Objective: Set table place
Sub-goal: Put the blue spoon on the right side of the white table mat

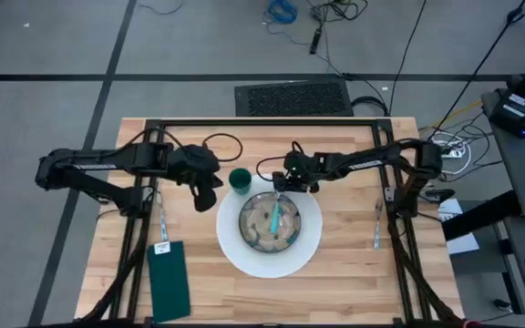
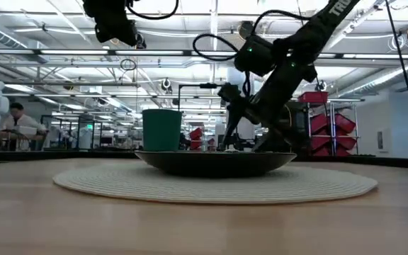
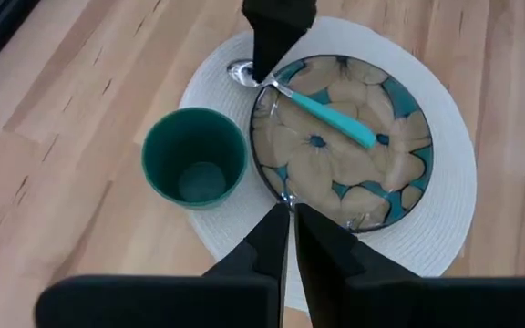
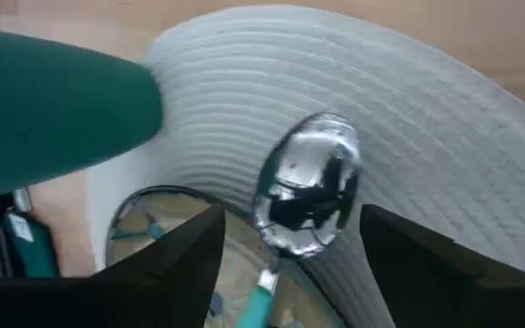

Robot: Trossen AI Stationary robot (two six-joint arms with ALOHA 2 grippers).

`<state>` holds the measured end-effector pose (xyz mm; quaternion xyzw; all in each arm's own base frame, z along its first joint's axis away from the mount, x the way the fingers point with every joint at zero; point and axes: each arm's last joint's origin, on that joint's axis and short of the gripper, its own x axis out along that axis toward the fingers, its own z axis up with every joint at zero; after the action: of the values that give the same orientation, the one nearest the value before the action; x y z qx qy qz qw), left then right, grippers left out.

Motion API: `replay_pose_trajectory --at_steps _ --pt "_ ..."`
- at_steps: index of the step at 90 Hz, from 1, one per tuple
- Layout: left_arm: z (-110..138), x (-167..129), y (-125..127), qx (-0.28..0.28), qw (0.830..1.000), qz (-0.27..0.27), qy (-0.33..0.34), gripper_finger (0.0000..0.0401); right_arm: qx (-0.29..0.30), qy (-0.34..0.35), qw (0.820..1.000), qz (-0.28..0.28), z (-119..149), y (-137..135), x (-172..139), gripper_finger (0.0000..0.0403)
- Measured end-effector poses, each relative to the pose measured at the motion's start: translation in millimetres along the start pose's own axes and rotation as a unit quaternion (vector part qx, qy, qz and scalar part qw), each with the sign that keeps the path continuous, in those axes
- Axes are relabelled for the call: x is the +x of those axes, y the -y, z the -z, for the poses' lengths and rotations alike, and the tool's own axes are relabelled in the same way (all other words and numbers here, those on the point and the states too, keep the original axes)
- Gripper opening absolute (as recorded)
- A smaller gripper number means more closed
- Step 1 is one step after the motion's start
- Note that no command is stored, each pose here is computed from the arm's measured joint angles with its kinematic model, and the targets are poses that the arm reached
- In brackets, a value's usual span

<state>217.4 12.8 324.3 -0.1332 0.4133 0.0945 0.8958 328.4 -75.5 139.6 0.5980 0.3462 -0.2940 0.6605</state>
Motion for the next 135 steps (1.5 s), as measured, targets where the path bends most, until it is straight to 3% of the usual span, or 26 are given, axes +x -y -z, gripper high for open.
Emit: replay_pose_trajectory --at_steps 33,65,77,89,98,119,135 --pt "2 0 7 0.012 1.000 0.010 -0.004 0.0008 -0.011 0.018 0.998 -0.057 -3 -10 5 0.0217" --pt "2 0 7 0.013 1.000 0.010 -0.004 0.0008 -0.027 0.018 0.998 -0.055 -4 -5 21 0.0196" --pt "2 0 7 0.012 1.000 0.010 -0.005 0.0008 -0.034 0.024 0.996 -0.076 -6 -7 26 0.0139" --pt "3 0 9 0.016 1.000 0.013 -0.006 0.0008 -0.040 0.027 0.995 -0.082 -3 -9 28 0.0027" --pt "4 0 12 0.021 1.000 0.017 -0.007 0.0008 -0.046 0.030 0.995 -0.085 -1 -11 26 0.0011" --pt "5 -1 14 0.024 0.999 0.020 -0.007 0.0008 -0.071 0.065 0.986 -0.134 0 -31 -7 0.0003" --pt "5 -1 14 0.024 0.999 0.021 -0.006 0.0008 -0.108 0.132 0.965 -0.197 1 -52 -60 0.0002"
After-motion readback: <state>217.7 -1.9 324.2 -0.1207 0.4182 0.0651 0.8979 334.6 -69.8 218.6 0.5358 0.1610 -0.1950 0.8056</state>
